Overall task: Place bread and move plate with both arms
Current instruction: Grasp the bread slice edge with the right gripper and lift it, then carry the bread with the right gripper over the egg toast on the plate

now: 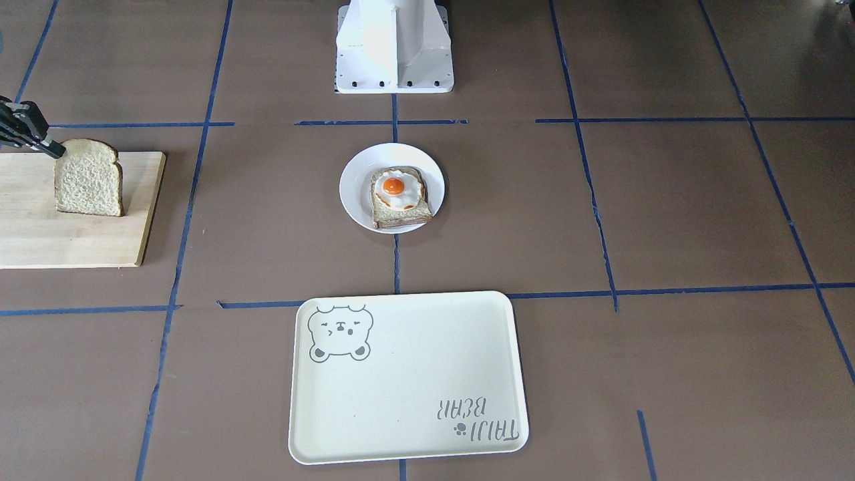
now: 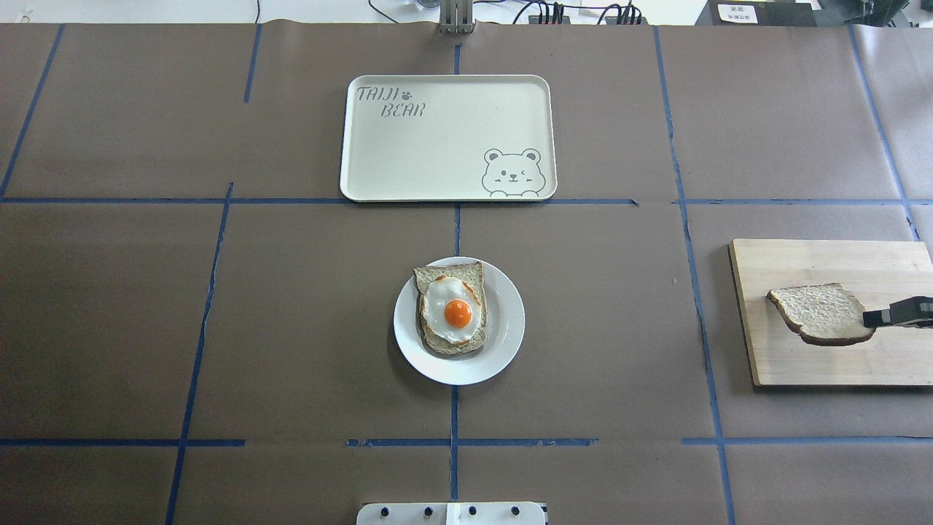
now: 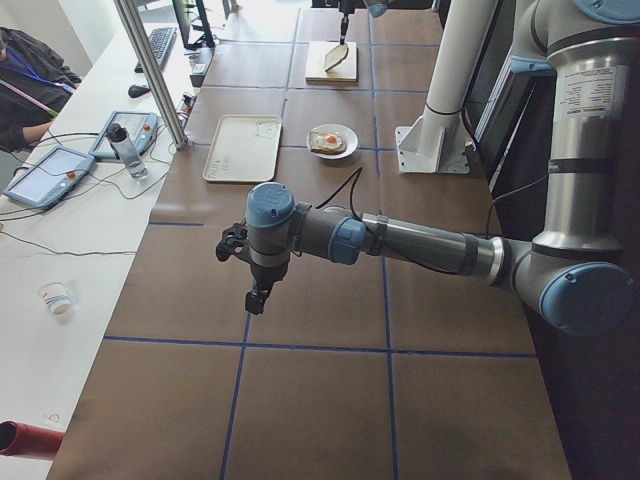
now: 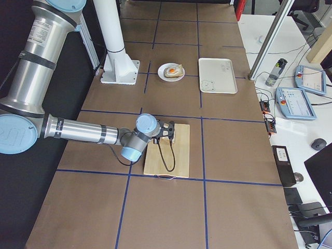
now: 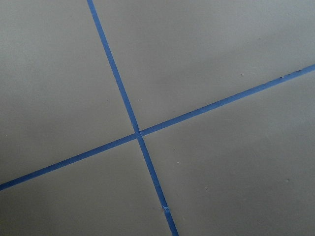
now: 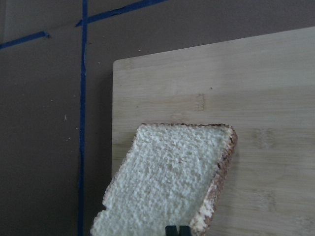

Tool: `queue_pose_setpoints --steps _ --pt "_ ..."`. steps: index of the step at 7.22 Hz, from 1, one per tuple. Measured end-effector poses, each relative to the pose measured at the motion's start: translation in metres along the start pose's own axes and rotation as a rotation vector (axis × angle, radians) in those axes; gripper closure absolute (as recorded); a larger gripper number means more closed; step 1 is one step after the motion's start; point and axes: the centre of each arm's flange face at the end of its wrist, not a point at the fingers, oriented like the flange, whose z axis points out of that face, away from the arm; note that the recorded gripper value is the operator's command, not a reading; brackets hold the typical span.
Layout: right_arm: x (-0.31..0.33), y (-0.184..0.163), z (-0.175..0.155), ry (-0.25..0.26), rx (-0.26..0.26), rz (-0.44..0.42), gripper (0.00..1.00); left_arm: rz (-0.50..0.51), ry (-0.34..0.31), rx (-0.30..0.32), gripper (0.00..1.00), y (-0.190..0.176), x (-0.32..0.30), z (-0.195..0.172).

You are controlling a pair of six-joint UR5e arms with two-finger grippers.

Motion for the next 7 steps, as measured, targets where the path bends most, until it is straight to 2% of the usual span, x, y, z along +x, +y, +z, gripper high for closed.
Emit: queue_pose_setpoints --steps 2,4,6,7 --pt "-0.083 -0.054 0.002 -0.068 -0.008 -0.046 1.00 0.000 0.001 0.000 0.00 0.000 0.000 0.000" --pt "-0.180 -0.098 0.009 -0.101 -0.020 -0.070 1.00 0.000 0.001 0.000 0.00 0.000 0.000 0.000" --pt "-0.304 -0.120 0.042 -0.137 -0.053 -0.050 1.00 0.000 0.002 0.000 0.00 0.000 0.000 0.000" --pt "-0.364 -0.113 0.074 -0.139 -0.043 -0.042 1.00 -0.002 0.018 0.002 0.00 0.000 0.001 0.000"
